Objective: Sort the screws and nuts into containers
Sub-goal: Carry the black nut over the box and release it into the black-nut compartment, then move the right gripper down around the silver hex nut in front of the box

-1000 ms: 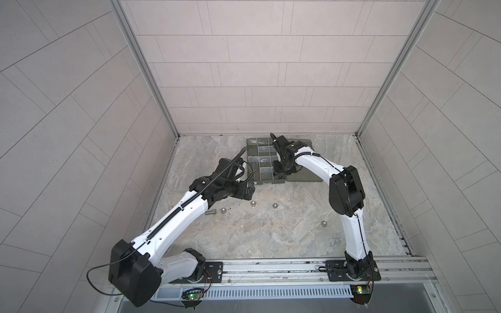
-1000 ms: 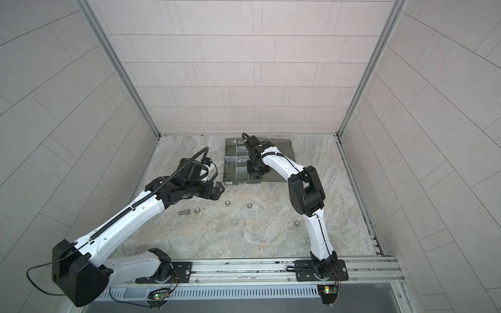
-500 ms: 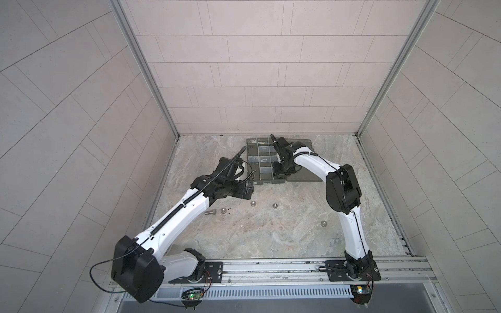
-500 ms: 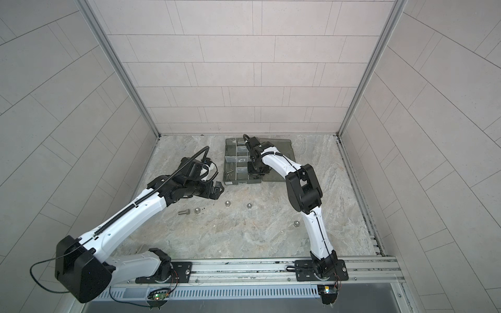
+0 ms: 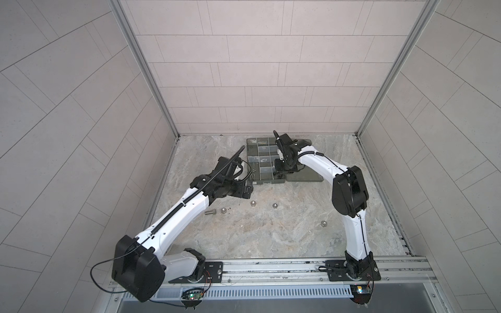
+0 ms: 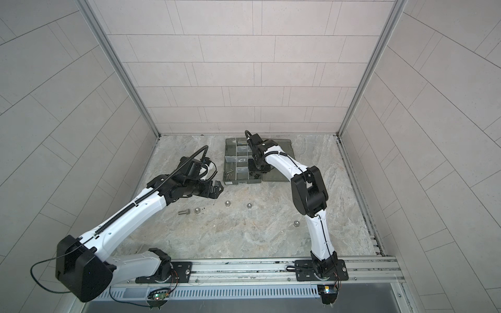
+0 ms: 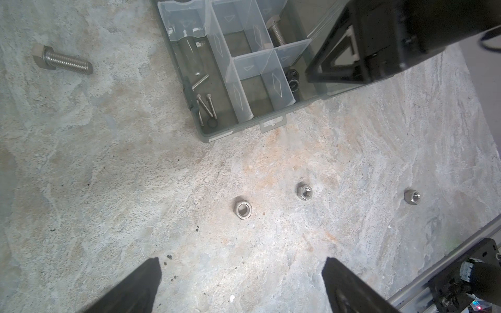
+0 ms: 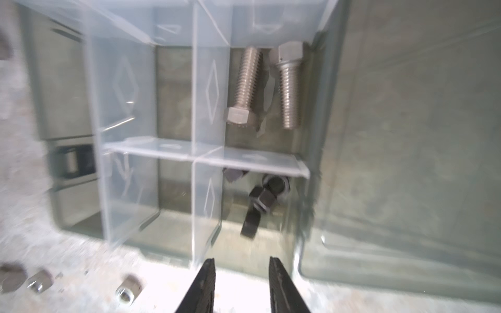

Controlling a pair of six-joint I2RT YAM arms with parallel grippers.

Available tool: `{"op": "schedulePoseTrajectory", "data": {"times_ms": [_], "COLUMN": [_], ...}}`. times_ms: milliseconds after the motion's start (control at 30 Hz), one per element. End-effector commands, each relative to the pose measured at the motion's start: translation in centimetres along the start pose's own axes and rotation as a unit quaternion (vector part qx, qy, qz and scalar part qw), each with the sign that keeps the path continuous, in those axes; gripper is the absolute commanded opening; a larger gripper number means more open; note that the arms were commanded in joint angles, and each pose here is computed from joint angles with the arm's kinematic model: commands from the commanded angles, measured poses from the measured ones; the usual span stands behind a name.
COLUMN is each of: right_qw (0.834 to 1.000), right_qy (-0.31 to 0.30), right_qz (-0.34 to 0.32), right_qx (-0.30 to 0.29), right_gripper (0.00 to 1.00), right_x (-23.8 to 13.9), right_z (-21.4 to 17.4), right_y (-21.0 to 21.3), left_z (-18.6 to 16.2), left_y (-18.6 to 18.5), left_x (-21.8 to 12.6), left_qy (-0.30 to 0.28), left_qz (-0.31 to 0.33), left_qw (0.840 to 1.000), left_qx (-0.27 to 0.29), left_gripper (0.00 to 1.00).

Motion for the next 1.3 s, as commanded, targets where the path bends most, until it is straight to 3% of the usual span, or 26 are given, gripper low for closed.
{"op": "schedulePoseTrajectory", "data": {"times_ms": [0,167,433,700,1267], "right_qw": [0.999,0.999,0.996,0.993,0.981], "right_qy": [-0.036,-0.025,0.013,0.027,0.085], "right_qz": [-0.017,-0.043,-0.075,-0.077,-0.103], "right_qx": [-0.009,-0.002,0.041,0.081,0.138], "right_gripper": [0.34,0.35,0.35,0.40,0.41], "right_x": [-4.5,-5.6,-5.3,-5.1,-2.8], "right_z": [-0.4,-3.8,-12.2,-19.2,-25.2], "right_y": [-0.7,-2.7,-6.2,-7.1,-8.9], "left_z": [0.9,0.5,-0.2,-1.9,-3.7], "left_y": [-0.7,-1.1,-2.0,-3.8,-4.2], "left_x": [-1.2,-1.2,-0.6,0.2,-0.3], "left_qy": [-0.018,-0.015,-0.004,0.020,0.019], "left_qz": [-0.018,-0.041,-0.075,-0.087,-0.089], "left_qw": [1.000,0.999,0.997,0.996,0.996], "left_qx": [0.006,-0.005,-0.030,-0.013,-0.003], "left_gripper": [1.00,1.00,1.00,1.00,1.00]}}
Point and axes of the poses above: each gripper's point midway between its finger pads, its own x axis out along the fingers, its own y axis along the line the jaws close on, z = x × y, the point moved 4 cm from there along -x, back along the fingers, and after that the axes turned 12 degrees about -x, right-handed, at the moved point
